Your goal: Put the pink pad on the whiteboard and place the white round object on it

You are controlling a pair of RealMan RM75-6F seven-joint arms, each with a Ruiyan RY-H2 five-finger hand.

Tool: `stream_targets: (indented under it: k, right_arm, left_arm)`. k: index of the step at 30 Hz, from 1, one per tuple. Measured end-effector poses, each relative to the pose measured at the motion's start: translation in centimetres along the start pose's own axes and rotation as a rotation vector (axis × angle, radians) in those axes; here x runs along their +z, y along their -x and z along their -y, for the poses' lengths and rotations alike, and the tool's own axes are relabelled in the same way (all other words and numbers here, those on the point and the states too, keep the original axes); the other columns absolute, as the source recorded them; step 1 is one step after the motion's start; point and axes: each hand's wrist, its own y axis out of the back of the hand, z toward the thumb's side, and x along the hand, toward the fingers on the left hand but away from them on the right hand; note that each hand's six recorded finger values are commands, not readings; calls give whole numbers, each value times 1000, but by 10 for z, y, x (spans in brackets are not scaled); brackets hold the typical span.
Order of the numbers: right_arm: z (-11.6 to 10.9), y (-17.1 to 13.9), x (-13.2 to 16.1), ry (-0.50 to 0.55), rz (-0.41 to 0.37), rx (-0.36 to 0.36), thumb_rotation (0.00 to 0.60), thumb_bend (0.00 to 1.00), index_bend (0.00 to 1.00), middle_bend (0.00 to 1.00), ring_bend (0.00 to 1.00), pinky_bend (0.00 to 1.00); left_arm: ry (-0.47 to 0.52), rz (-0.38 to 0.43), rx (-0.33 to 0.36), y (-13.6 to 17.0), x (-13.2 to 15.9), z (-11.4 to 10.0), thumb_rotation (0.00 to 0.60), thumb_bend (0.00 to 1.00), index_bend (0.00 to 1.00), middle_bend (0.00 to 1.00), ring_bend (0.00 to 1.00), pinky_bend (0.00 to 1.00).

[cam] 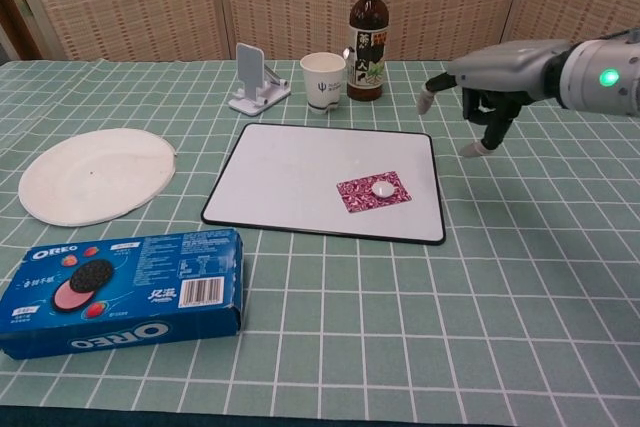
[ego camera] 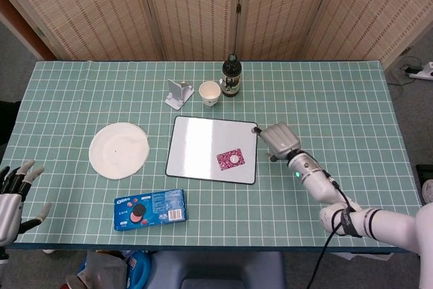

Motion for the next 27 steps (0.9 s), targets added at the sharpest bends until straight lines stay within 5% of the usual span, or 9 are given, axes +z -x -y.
stream_targets:
  k: [11, 18, 27]
  right_arm:
    - [21, -88, -113, 129, 254, -62, 600, 362, 250, 587, 601, 713]
    - [32, -158, -150, 171, 332, -150, 600, 362, 254, 558, 574, 692]
    - [43, -248, -163, 172, 392, -254, 600, 362, 267, 558, 574, 691]
  left_arm:
    - [11, 30, 0, -11, 12, 4, 600, 293, 158, 91, 116, 20]
    - [16, 48, 9, -13, 21, 0, 600, 293, 157, 91, 116, 20]
    - [24, 61, 5, -13, 30, -1, 600, 293, 156, 91, 116, 20]
